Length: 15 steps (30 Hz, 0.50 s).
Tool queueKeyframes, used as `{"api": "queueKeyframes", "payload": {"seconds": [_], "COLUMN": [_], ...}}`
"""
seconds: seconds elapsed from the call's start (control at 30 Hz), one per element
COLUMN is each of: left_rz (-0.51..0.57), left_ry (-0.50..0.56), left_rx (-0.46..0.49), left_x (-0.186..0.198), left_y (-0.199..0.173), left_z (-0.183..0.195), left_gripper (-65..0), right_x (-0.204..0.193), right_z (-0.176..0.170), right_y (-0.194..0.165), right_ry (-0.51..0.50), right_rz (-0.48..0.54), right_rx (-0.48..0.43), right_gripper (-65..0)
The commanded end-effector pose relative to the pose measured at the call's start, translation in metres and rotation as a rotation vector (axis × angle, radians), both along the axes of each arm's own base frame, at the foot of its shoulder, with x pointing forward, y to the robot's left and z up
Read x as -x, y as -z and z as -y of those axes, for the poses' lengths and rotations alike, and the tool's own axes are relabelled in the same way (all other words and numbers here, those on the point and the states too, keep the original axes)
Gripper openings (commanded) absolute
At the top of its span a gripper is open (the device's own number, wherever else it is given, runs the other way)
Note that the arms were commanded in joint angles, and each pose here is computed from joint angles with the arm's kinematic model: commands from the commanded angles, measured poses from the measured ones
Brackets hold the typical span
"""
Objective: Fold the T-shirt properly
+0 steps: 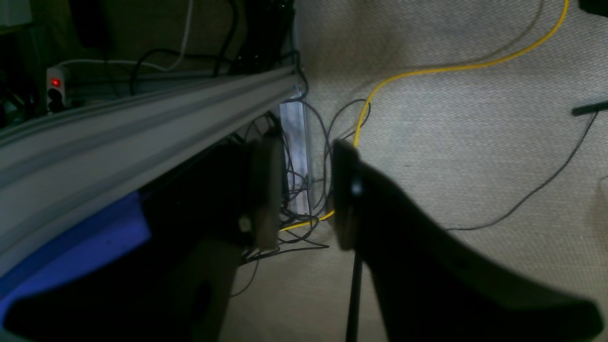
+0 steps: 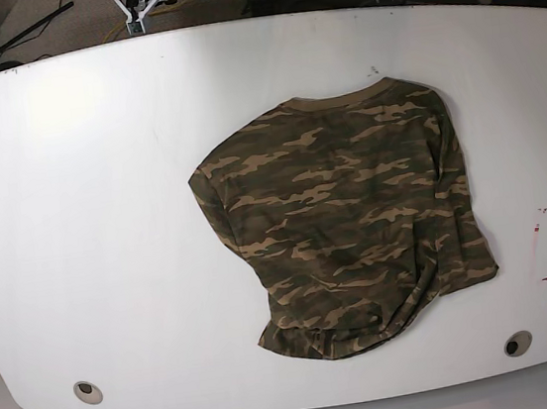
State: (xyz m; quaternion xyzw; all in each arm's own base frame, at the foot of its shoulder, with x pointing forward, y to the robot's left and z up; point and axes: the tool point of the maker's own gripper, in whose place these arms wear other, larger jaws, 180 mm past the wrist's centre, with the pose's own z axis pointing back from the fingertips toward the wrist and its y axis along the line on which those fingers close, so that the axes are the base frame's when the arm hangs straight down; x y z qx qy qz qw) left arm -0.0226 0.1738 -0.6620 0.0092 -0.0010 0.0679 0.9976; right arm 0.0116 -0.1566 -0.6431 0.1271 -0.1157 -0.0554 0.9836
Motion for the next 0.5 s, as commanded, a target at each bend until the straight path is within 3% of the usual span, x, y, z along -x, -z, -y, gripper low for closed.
{"api": "queueKeyframes", "payload": {"seconds": [0.0,0.03,0.37,0.47], "left_rz": [0.044,0.004,-0.01,0.042], "left_ry": [0.002,0.001,0.002,0.012], "left_rx": [-0.012,-0.006,-0.009,-0.01], "left_x": [0.016,0.002,0.012,0.004], "left_y": [-0.003,-0.001,-0.001,-0.003], "left_z": [-0.005,-0.004,-0.007,-0.007], "left_gripper": [-20.4,-20.3,-20.3,-20.3], "right_x": [-0.005,0.0,0.0,0.014], "right_z": [0.006,-0.008,-0.008,-0.007], "right_y": [-0.002,0.0,0.0,-0.001], "right_ry": [0.003,0.002,0.003,0.005], "right_rz": [0.026,0.005,0.007,-0.01], "right_rx": [0.011,-0.015,-0.014,-0.013], "right_gripper": [-47.1,-47.7,-48.2,-48.4]}}
